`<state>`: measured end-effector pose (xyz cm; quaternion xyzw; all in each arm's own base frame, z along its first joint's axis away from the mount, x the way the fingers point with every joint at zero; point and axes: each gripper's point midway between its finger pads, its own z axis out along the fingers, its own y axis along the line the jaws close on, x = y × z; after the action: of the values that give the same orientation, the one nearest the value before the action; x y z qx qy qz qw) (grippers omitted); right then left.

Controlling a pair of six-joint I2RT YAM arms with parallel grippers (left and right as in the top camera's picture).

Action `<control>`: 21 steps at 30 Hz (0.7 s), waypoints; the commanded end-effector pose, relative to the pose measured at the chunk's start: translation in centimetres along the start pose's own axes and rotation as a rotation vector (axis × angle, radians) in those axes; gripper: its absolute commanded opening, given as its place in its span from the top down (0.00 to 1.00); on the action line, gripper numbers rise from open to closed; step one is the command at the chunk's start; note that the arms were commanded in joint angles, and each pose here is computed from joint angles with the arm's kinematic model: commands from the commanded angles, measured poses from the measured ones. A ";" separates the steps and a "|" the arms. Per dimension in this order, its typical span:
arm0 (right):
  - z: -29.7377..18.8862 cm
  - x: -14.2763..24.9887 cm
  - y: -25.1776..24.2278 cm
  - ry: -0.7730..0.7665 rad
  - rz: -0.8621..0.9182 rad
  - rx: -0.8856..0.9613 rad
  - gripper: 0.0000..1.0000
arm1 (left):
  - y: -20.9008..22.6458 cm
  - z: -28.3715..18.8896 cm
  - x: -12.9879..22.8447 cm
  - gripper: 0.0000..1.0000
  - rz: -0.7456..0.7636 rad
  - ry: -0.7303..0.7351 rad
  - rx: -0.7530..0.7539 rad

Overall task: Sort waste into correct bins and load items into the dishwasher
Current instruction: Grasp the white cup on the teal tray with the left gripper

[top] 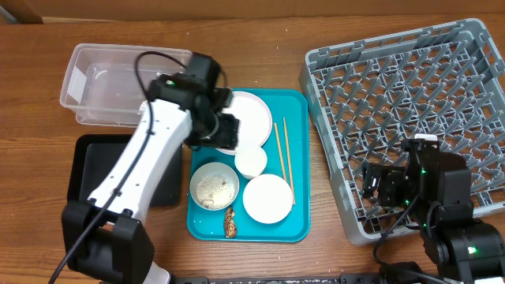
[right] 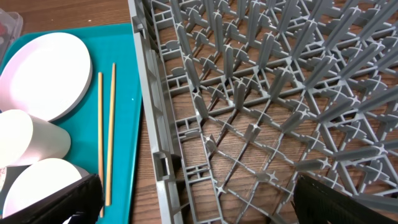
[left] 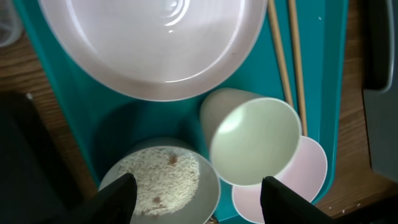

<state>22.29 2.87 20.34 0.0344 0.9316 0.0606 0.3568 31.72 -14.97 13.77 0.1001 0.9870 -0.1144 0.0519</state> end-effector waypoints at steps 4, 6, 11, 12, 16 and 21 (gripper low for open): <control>-0.8 -0.9 -0.1 -0.035 0.006 0.007 0.00 | -1.6 2.0 0.1 0.34 0.046 0.017 -0.093; -0.8 -0.9 -0.1 -0.035 0.006 0.007 0.00 | -1.9 3.0 0.1 0.34 0.036 0.039 -0.096; -0.8 -0.9 -0.1 -0.035 0.006 0.007 0.00 | -1.8 6.0 0.8 0.40 0.003 0.127 -0.099; -0.8 -0.9 -0.1 -0.035 0.006 0.007 0.00 | -1.8 6.6 0.9 0.44 0.000 0.143 -0.096; -0.8 -0.9 -0.1 -0.035 0.006 0.006 0.00 | -1.8 7.4 0.4 0.90 0.000 0.139 -0.092; -0.8 -0.9 -0.1 -0.035 0.006 0.007 0.00 | -2.0 5.1 -2.3 0.96 -0.009 0.041 -0.067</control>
<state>22.17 2.85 20.23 0.0349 0.9328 0.0601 0.3536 31.98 -18.29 7.04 0.1054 0.9924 -0.0638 -0.0049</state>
